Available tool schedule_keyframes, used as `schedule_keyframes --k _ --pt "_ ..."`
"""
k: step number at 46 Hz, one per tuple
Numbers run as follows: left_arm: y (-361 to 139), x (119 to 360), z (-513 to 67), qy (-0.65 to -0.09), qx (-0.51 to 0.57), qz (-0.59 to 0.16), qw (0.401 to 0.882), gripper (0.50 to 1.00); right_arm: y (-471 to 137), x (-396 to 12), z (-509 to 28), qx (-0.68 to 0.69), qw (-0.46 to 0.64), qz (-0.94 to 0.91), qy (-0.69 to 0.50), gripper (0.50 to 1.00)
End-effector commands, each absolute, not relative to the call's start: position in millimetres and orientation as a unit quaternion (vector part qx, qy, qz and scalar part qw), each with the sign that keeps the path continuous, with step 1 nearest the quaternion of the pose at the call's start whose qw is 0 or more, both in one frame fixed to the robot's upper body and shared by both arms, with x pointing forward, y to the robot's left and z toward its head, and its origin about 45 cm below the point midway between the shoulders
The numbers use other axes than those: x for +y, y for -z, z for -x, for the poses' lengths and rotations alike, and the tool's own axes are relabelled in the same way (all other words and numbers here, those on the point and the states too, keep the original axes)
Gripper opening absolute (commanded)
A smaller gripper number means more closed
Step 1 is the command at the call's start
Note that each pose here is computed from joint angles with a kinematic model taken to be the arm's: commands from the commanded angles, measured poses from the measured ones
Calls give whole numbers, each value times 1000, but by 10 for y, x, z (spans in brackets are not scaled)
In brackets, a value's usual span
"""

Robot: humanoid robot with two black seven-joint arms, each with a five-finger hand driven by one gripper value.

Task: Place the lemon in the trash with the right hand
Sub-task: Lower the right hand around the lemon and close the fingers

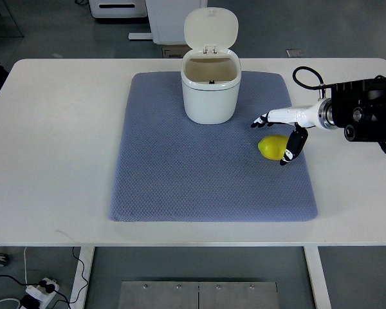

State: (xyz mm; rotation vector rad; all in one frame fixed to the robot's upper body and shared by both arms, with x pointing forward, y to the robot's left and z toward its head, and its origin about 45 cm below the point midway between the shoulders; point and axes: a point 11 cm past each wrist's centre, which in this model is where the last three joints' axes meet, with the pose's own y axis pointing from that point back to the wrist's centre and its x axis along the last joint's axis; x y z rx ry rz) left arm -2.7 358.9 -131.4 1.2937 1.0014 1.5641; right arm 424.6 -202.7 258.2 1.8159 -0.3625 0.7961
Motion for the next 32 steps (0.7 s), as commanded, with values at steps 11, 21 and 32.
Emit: schedule_keyframes --k 11,21,32 --pt "1314 3590 27 -626 400 -518 425 1000 -2585 -2028 -4264 -154 533 -761 -336 872" --pt "1314 3590 27 -626 400 -518 425 1000 -2521 -2053 -4252 -154 535 -762 -331 851" --pt "1314 3590 27 -626 400 -518 425 1000 -2524 -2058 -4270 -155 535 -761 -333 770"
